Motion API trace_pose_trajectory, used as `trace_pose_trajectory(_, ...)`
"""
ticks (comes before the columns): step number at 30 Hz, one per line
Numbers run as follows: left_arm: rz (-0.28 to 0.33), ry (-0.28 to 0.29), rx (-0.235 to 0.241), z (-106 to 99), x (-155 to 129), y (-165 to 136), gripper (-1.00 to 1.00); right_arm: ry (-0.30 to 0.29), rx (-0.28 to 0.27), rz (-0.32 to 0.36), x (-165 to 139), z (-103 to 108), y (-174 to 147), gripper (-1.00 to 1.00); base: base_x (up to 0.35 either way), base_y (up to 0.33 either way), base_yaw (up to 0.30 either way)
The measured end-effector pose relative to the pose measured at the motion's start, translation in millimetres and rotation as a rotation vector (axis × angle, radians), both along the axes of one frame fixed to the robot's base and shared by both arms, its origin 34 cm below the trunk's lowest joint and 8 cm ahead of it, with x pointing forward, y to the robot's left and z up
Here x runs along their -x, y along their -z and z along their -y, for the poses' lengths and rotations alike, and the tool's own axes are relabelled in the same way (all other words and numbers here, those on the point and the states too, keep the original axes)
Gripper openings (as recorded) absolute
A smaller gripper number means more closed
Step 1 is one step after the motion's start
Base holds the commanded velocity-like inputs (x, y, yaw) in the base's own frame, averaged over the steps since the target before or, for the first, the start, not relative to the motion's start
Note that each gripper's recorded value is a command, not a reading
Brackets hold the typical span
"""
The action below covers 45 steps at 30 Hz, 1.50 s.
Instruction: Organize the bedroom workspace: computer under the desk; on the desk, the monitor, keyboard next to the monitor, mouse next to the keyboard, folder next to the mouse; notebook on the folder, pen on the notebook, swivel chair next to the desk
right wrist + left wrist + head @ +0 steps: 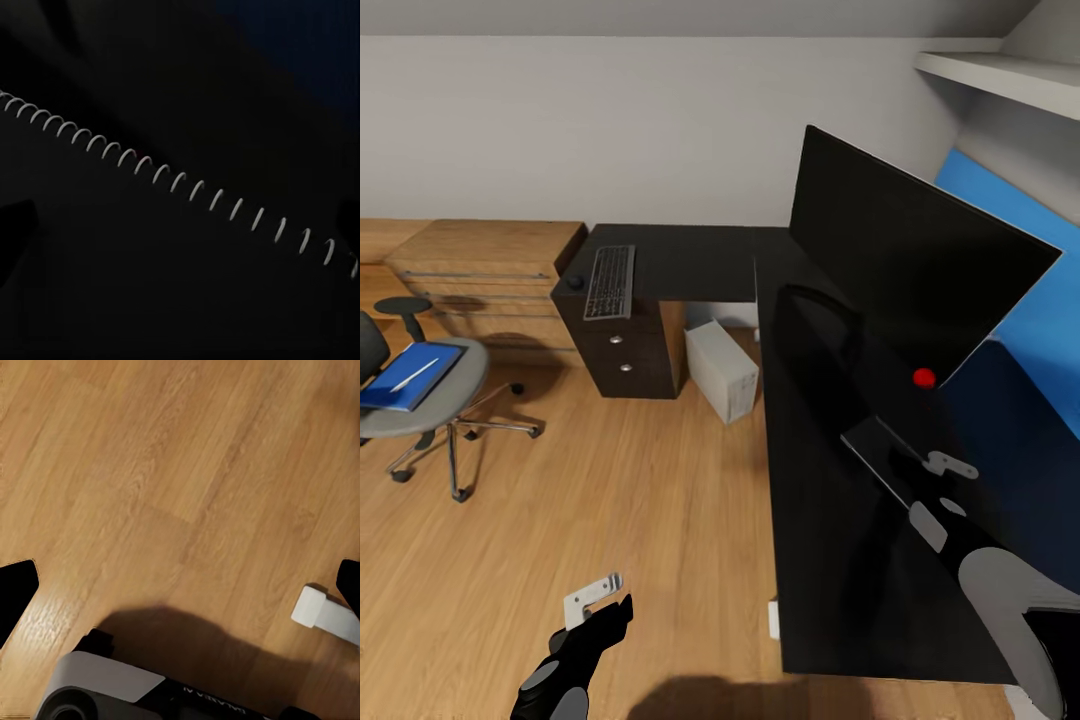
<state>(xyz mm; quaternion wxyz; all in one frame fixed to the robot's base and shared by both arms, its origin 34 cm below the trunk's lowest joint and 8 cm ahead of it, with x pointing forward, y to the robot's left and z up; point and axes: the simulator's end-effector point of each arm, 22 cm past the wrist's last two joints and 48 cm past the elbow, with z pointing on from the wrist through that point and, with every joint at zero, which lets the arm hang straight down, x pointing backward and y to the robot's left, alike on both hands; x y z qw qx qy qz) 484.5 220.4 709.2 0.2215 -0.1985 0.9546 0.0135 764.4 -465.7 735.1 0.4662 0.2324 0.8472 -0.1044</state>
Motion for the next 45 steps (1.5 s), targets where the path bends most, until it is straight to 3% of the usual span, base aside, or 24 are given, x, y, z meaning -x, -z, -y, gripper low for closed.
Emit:
trace_pose_trajectory(31,0.000,0.002,0.002,1,0,0,1.00,0.002,-0.002,-0.001,0,0,0,1.00,-0.330,0.000,0.000)
trace_pose_trajectory(33,0.000,0.002,0.002,1,0,0,1.00,0.006,-0.004,-0.014,5,0,5,1.00,-0.202,0.000,0.000)
trace_pose_trajectory(34,0.001,0.002,0.002,1,0,0,1.00,0.006,0.021,-0.017,14,3,10,1.00,-0.143,0.000,0.000)
trace_pose_trajectory(45,0.000,0.004,0.007,3,0,0,1.00,0.000,-0.001,-0.021,7,-7,8,1.00,-0.022,0.000,0.000)
